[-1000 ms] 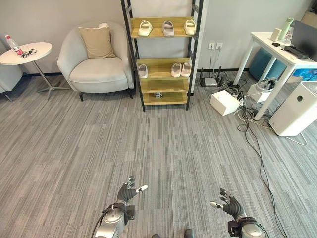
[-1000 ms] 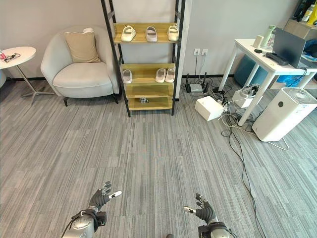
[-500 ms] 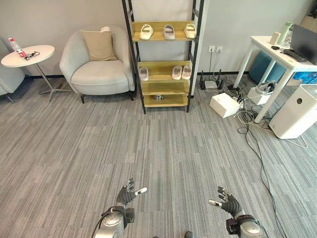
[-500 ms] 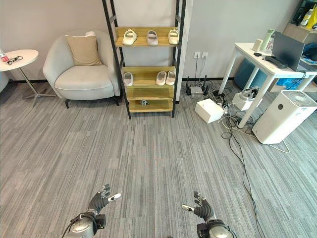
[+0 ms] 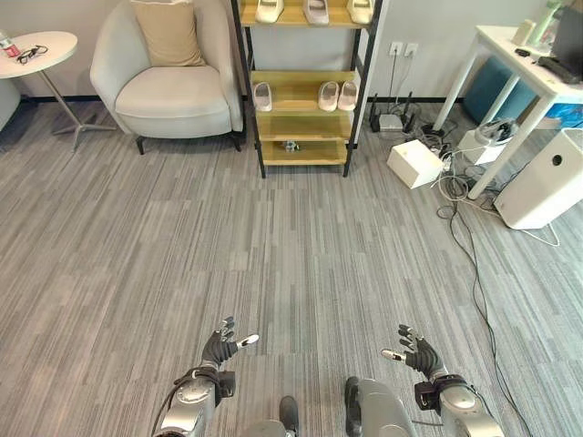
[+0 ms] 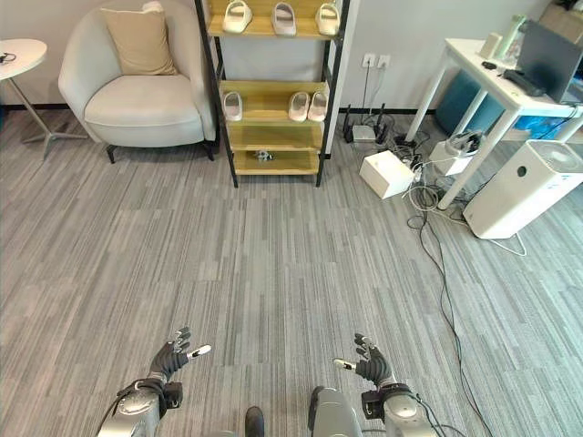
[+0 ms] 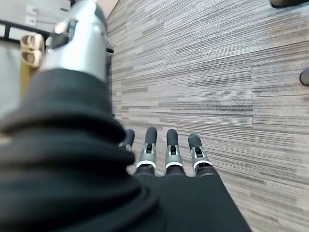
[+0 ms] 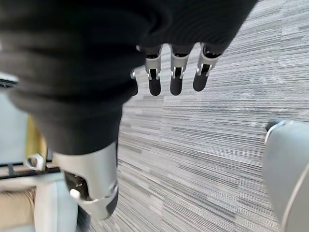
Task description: Arrange the slippers neatly on the shoe rack.
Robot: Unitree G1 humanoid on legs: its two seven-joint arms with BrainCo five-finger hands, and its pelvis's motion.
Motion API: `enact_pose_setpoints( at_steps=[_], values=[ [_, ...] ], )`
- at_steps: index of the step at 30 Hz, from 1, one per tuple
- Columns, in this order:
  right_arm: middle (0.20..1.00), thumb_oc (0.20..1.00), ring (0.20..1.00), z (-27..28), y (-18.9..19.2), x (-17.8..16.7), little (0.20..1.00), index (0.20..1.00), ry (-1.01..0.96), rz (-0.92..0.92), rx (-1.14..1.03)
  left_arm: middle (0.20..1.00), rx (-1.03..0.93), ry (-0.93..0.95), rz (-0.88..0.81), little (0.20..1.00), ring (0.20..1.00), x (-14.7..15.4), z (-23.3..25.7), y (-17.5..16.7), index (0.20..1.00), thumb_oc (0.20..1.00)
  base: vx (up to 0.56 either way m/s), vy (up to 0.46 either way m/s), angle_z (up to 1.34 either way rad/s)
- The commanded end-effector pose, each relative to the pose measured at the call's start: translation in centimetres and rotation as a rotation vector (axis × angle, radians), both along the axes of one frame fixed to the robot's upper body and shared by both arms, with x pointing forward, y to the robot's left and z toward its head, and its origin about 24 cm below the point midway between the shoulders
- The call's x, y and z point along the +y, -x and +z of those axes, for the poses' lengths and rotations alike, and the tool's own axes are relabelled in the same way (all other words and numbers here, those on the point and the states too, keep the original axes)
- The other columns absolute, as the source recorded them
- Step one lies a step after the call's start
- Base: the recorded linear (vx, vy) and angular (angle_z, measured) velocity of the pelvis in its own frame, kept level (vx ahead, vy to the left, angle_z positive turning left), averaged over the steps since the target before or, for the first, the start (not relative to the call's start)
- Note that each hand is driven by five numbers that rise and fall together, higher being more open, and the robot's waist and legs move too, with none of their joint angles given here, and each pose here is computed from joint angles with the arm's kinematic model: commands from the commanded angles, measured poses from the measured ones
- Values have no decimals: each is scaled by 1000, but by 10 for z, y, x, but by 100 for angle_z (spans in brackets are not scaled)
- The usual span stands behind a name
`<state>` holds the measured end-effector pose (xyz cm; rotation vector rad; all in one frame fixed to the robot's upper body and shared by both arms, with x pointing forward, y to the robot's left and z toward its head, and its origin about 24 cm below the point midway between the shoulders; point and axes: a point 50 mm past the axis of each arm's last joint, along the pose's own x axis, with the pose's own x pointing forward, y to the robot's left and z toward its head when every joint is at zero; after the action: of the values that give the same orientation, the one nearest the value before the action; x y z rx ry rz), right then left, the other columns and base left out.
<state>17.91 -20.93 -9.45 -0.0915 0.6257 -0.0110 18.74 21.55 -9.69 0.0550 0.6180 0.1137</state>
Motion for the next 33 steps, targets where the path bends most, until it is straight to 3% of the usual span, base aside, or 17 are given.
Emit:
enact_pose_setpoints(
  at_steps=[1,12,16,25,33],
  values=[
    [1000,1000,1000,11,-11,-8,1000,1000,19,-31,-72,1000,-134,-5,-19,1000,1000,-7,22,-34,1000,1000,500,-251,-3],
    [1000,1000,1000,19,-6,-24,1000,1000,54,10,-81,1000,-164,94,27,1000,1000,-18,25,-40,1000,1000,273,-241,15],
    [1000,1000,1000,13,2,-30,1000,1000,70,-11,-41,1000,-101,89,31,1000,1000,-17,13,-25,1000,1000,411,-84,0],
    [1000,1000,1000,4,7,-15,1000,1000,52,36,0,1000,-65,62,44,1000,1000,-8,7,-9,1000,1000,486,150,-40],
    [1000,1000,1000,9,-5,-4,1000,1000,18,44,-39,1000,-104,21,-11,1000,1000,-2,18,-22,1000,1000,227,186,2]
  ],
)
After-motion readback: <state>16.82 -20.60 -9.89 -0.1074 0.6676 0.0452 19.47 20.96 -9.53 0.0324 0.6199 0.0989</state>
